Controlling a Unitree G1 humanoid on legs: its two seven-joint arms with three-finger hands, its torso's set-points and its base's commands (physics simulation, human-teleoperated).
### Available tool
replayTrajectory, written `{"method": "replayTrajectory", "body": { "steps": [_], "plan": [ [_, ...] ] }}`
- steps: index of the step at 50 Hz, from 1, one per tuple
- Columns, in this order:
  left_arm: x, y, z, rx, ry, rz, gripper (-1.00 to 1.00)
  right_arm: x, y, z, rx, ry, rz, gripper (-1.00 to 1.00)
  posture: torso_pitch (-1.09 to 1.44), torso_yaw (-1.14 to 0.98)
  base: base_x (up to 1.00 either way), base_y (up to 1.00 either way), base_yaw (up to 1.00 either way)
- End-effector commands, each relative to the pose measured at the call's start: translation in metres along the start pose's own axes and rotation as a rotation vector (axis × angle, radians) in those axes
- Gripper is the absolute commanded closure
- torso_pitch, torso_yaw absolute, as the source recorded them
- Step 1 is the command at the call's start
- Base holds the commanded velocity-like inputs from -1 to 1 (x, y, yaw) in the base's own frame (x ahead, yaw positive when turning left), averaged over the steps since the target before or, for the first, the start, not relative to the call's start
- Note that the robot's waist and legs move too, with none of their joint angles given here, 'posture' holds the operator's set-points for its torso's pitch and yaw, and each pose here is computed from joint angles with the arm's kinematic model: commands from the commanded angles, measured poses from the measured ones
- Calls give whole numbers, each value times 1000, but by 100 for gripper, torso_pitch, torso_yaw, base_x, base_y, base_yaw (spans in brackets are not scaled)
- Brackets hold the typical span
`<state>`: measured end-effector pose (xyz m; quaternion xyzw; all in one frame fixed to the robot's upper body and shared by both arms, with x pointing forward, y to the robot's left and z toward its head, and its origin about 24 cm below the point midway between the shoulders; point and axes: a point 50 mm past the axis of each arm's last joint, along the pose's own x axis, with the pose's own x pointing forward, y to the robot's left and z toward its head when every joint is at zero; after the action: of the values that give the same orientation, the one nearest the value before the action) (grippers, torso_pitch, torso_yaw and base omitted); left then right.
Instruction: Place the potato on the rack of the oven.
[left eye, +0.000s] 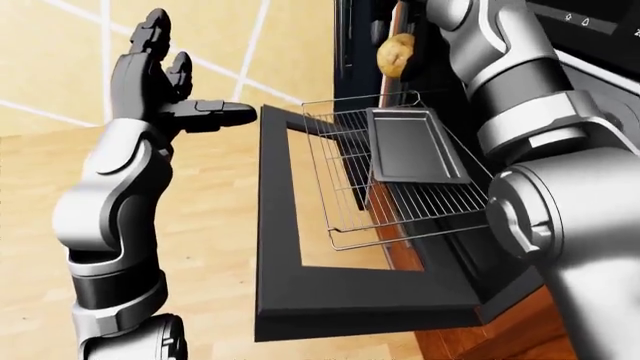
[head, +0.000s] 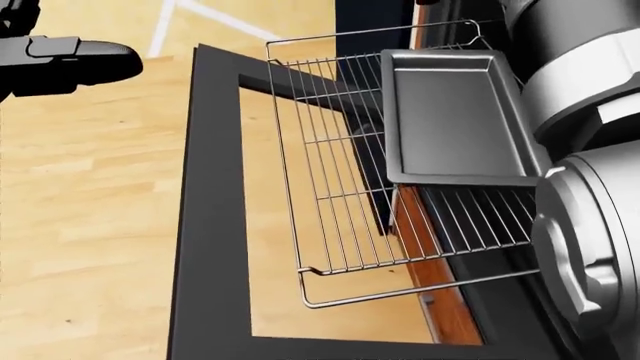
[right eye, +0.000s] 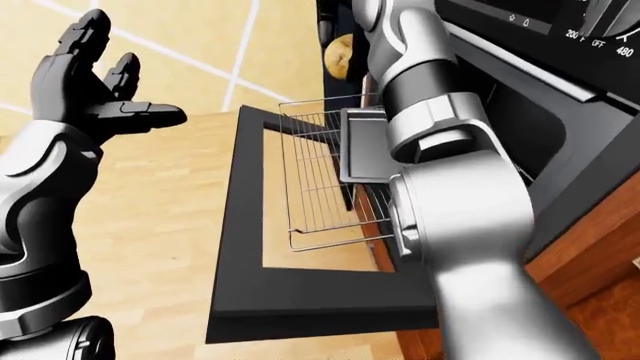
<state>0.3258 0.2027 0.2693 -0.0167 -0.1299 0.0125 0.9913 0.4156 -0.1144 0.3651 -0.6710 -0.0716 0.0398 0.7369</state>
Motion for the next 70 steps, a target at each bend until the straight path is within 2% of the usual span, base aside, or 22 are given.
{"method": "replayTrajectory", "body": {
  "steps": [1, 11, 19, 48, 62, 70],
  "plan": [
    [-1, 0, 20, 3, -94, -3, -100, -7, -25, 6, -7, -21, -96, 100, 0, 0, 3, 0, 0],
    [-1, 0, 18, 4, -92, -3, -100, -5, -18, 3, -4, -17, -84, 100, 0, 0, 3, 0, 0],
    [-1, 0, 16, 5, -90, -3, -100, -6, -23, 4, -4, -16, -92, 100, 0, 0, 4, 0, 0],
    [0, 1, 15, 5, -89, -3, -100, -4, -17, 3, -6, -15, -91, 100, 0, 0, 29, 0, 0],
    [-1, 0, 18, 7, -88, -3, -100, -3, -11, -3, -11, 4, -81, 100, 0, 0, 2, 0, 0],
    [-1, 0, 17, 5, -89, -1, -100, -2, -10, 2, -7, -9, -82, 100, 0, 0, 0, 0, 0]
  ]
}}
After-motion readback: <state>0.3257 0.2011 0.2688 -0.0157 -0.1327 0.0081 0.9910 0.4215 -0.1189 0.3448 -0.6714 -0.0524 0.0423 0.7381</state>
